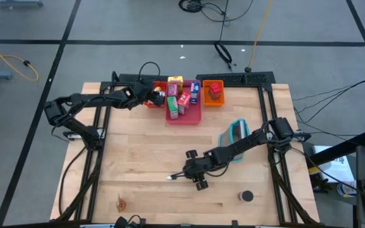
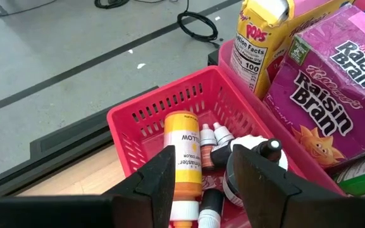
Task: Pick & Place Kitchen Items
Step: Put the small black food coloring bottle into the red bin
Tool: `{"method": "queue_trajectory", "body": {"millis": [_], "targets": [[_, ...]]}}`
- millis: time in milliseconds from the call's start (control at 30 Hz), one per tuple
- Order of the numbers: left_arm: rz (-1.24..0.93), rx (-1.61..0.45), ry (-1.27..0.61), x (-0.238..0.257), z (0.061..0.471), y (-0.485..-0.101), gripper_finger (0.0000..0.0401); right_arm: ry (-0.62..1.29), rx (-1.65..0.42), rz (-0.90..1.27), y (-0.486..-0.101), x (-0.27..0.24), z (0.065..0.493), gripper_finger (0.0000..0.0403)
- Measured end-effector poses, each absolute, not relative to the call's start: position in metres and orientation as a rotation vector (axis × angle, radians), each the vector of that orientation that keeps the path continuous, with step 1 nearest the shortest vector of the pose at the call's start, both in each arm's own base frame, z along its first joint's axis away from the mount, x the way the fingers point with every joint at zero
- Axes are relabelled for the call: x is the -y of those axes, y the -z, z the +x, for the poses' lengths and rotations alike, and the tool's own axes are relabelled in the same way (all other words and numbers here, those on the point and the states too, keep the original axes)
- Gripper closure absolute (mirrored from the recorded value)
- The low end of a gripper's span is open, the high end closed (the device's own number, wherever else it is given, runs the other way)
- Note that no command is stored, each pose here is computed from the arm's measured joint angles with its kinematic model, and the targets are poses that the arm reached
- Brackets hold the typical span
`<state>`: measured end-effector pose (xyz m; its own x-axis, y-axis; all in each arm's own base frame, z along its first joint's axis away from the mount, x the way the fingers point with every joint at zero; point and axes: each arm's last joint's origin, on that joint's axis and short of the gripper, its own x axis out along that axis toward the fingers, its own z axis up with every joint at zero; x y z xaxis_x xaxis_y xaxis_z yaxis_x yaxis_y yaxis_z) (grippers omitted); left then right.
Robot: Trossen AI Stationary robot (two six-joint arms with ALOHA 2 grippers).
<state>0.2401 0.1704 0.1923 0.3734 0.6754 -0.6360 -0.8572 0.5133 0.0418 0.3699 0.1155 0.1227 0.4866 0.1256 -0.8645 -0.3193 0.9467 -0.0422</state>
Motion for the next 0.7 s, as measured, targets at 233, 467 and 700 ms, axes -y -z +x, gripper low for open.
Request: {"method": "queue_trajectory", "body": {"millis": [233, 467, 700], "targets": [[-0.319, -0.652, -1.003, -0.170, 0.240, -0.192, 0.0242, -0.249, -1.036, -0.178, -0.103, -0.109, 0.356, 0.0238], [-0.318, -0.653, -1.003, -0.170, 0.240, -0.192, 0.0242, -0.207, -1.063, -0.120, -0.093, -0.105, 0.348, 0.0244], [-0.318, -0.654, -1.002, -0.170, 0.240, -0.192, 0.0242, -0.173, -1.104, -0.085, -0.081, -0.101, 0.336, 0.0302]]}}
